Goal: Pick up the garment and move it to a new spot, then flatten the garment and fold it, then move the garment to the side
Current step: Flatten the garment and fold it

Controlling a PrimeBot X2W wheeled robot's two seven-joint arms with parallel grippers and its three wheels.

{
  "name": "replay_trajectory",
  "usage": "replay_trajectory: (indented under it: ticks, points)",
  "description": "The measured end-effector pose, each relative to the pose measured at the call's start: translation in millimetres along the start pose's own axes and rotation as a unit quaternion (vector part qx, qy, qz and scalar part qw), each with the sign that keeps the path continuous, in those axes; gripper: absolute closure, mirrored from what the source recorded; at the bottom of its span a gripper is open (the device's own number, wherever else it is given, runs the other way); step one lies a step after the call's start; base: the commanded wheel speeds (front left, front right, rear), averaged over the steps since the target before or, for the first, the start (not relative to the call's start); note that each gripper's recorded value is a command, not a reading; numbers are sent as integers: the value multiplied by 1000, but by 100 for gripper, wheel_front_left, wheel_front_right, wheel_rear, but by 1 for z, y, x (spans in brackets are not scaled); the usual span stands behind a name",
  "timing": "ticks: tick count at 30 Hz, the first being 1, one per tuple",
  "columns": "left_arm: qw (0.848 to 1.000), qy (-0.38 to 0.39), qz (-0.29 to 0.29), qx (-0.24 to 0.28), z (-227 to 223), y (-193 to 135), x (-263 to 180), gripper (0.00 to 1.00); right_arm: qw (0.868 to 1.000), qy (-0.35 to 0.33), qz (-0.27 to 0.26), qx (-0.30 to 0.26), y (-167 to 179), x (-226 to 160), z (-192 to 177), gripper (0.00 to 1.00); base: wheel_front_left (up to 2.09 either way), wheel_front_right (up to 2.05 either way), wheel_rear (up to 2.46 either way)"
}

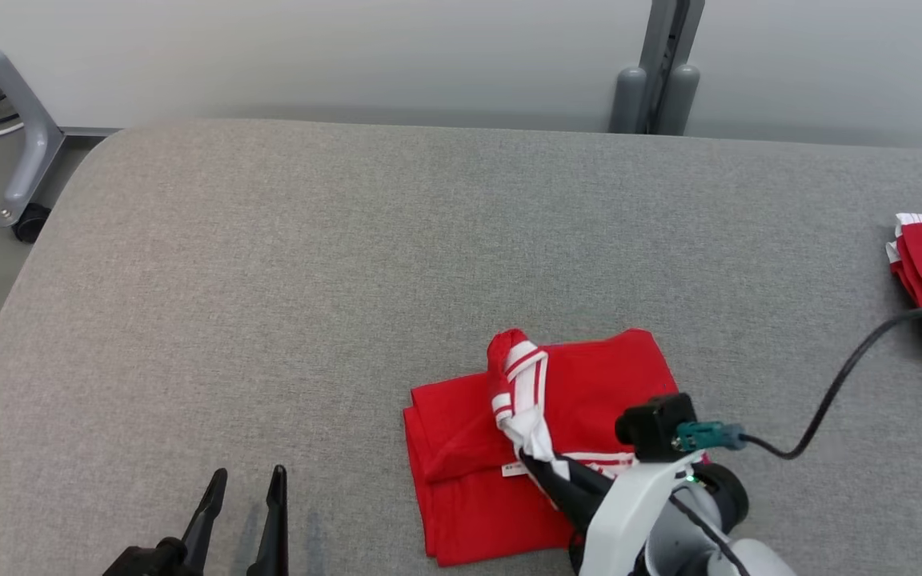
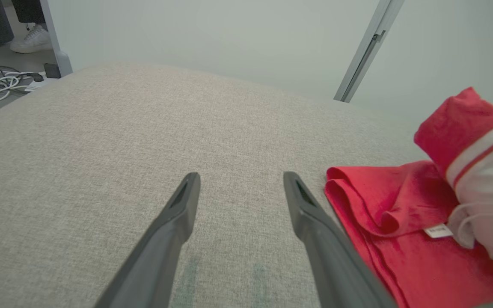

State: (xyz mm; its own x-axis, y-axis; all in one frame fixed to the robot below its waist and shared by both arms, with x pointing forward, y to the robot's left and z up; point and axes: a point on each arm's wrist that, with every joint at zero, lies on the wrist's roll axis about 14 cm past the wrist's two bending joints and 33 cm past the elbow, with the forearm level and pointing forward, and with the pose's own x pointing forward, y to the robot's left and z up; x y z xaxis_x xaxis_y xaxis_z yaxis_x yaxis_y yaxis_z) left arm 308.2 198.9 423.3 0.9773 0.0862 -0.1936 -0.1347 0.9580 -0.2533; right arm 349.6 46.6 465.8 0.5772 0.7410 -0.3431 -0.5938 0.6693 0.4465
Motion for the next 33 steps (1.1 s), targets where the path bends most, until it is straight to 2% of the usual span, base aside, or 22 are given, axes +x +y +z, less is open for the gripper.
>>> replay_trajectory:
  ticks: [4,9,10,11,12,15,20,23,25,27,28,31,33]
  points:
    - [1000,2,4,-1,-1,3,0,0,999,11,34,16,17,15,-17,100,0,0,0]
    - [1000,11,12,-5,-8,8,-5,0,999,1,44,26,20,27,-22,100,0,0,0]
    - [1000,12,13,-5,-9,8,-5,0,999,-5,43,31,18,29,-22,82,0,0,0]
    - [1000,13,14,-5,-9,9,-5,0,999,-11,43,30,18,30,-21,18,0,0,0]
    - [1000,14,13,-5,-10,9,-5,0,998,-15,45,29,18,31,-20,0,0,0,0]
    - [1000,14,14,-5,-10,10,-5,0,998,-31,53,29,25,31,-17,0,0,0,0]
    - [1000,8,22,-1,-7,16,-8,0,989,-142,14,28,3,14,26,0,0,0,0]
    - [1000,4,21,4,-5,16,-12,0,978,-203,-47,6,-29,-16,42,0,0,0,0]
    - [1000,-3,15,10,0,14,-11,0,970,-221,-102,-12,-61,-44,40,0,0,0,0]
    - [1000,-13,7,15,6,10,-10,0,960,-212,-161,-83,-93,-74,32,0,0,0,0]
    - [1000,-19,3,17,10,8,-9,0,953,-214,-189,-102,-107,-90,31,0,0,0,0]
    - [999,-40,-5,21,22,4,-7,0,942,-209,-226,-133,-121,-112,23,0,0,0,0]
    - [998,-56,-10,27,32,2,-9,0,933,-216,-255,-134,-128,-129,16,0,0,0,0]
